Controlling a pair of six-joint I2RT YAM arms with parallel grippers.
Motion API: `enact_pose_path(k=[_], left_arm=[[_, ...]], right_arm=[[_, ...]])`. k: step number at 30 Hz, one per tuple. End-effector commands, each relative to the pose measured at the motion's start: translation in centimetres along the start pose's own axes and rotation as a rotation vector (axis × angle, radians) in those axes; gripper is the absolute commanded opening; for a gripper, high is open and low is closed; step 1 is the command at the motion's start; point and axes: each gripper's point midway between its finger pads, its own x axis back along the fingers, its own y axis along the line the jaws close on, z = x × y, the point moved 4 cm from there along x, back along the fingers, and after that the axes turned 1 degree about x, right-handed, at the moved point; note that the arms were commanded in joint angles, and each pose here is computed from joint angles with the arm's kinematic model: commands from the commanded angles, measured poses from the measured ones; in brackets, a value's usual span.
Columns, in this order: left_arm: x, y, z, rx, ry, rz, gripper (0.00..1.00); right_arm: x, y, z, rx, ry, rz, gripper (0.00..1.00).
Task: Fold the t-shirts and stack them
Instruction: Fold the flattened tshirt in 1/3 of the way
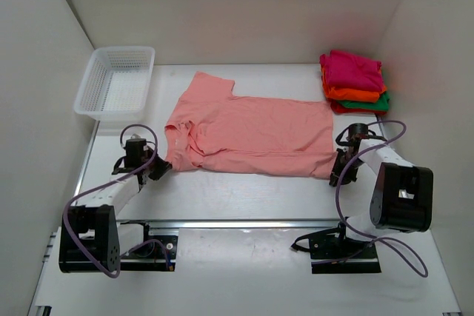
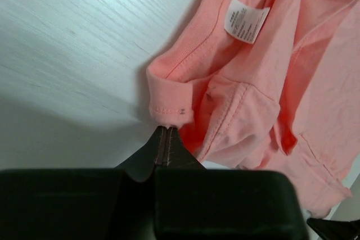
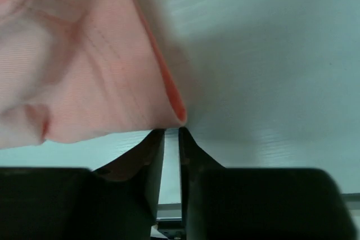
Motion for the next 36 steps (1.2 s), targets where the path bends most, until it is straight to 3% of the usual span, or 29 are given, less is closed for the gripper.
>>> enact_pose_path(k=[1, 11, 14, 16, 18, 22, 27, 29, 30, 31, 36], left_arm=[[0.8, -0.2, -2.0, -0.012, -0.066, 0.018, 0.00], [2.1, 3.0, -3.0, -0.083, -0.121, -0.116, 0.00], [2.3, 3.0, -2.8, -0.099, -0.114, -0.103, 0.00], [2.5, 2.5, -2.7, -0.109, -0.119, -0.082, 0.00], [2.4, 2.4, -2.4, -0.110, -0.113, -0.074, 0.00], [2.4, 2.5, -2.1, -0.110, -0.101, -0.071, 0.00], [2.7, 2.2, -2.1, -0.118, -0.104, -0.058, 0.00], [2.9, 2.2, -2.1, -0.126, -0.110, -0.056, 0.00], [2.9, 2.3, -2.3, -0.119, -0.118, -0.061, 0.00], [2.9, 2.3, -2.4, -0.119, -0.118, -0.066, 0.00], [3.2, 3.0, -2.7, -0.148, -0.113, -0.122, 0.00]], right_arm=[[-0.4, -1.4, -0.5, 0.000, -0.028, 0.062, 0.00], [1.1, -3.9, -0.8, 0.002, -0.034, 0.138, 0.00], [1.0, -2.7, -1.1, -0.011, -0.035, 0.030, 0.00], [1.4, -1.8, -1.2, -0.018, -0.079, -0.032, 0.11], [1.5, -0.8, -1.4, -0.035, -0.122, -0.093, 0.32], [1.7, 1.4, -2.3, -0.103, -0.210, -0.222, 0.46], [0.5, 2.9, -2.6, -0.106, -0.189, -0.228, 0.47], [-0.1, 2.9, -2.4, -0.108, -0.154, -0.217, 0.38], [-0.4, 2.9, -1.8, -0.100, -0.130, -0.212, 0.14], [-0.3, 2.8, -1.7, -0.091, -0.128, -0.210, 0.00], [1.3, 0.0, -2.5, 0.003, -0.130, -0.018, 0.00]])
